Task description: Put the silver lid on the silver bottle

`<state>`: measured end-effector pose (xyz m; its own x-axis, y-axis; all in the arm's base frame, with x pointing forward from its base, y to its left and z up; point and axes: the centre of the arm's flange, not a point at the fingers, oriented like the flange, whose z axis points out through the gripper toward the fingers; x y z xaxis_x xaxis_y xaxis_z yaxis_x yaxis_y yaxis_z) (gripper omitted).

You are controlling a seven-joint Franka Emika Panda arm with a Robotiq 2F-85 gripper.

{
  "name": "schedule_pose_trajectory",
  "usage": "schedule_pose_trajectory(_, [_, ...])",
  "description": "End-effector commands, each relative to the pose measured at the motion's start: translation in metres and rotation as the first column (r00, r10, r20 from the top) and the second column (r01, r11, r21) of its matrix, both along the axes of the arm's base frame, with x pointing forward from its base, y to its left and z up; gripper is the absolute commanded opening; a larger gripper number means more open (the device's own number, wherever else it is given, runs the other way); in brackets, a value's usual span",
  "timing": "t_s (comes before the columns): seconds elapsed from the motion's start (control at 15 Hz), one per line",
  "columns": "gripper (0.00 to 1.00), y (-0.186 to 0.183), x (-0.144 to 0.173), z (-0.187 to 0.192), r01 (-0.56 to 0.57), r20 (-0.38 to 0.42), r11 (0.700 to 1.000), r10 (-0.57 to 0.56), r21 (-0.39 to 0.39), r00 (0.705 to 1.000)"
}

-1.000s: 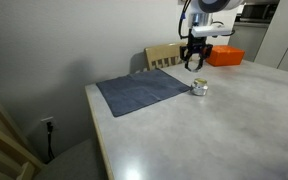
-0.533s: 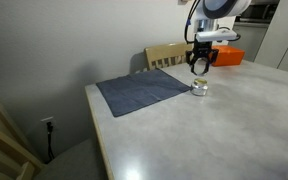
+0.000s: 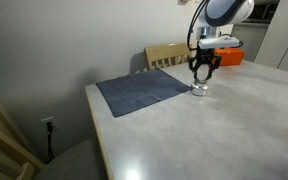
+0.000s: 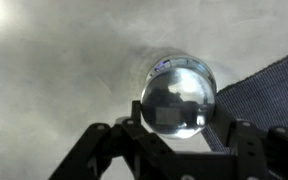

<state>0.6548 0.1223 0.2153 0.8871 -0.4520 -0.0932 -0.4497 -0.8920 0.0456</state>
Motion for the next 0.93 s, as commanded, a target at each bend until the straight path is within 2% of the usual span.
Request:
schedule_pose_trajectory(0.0, [0.44, -0.0036, -0.0043, -0.0114, -0.021, 0.015, 0.999, 0.020, 0.049, 1.000])
schedule_pose_trajectory(0.87, [0.44, 0.0003, -0.0013, -0.0205, -0.071, 0.024, 0.995, 0.069, 0.075, 0.997])
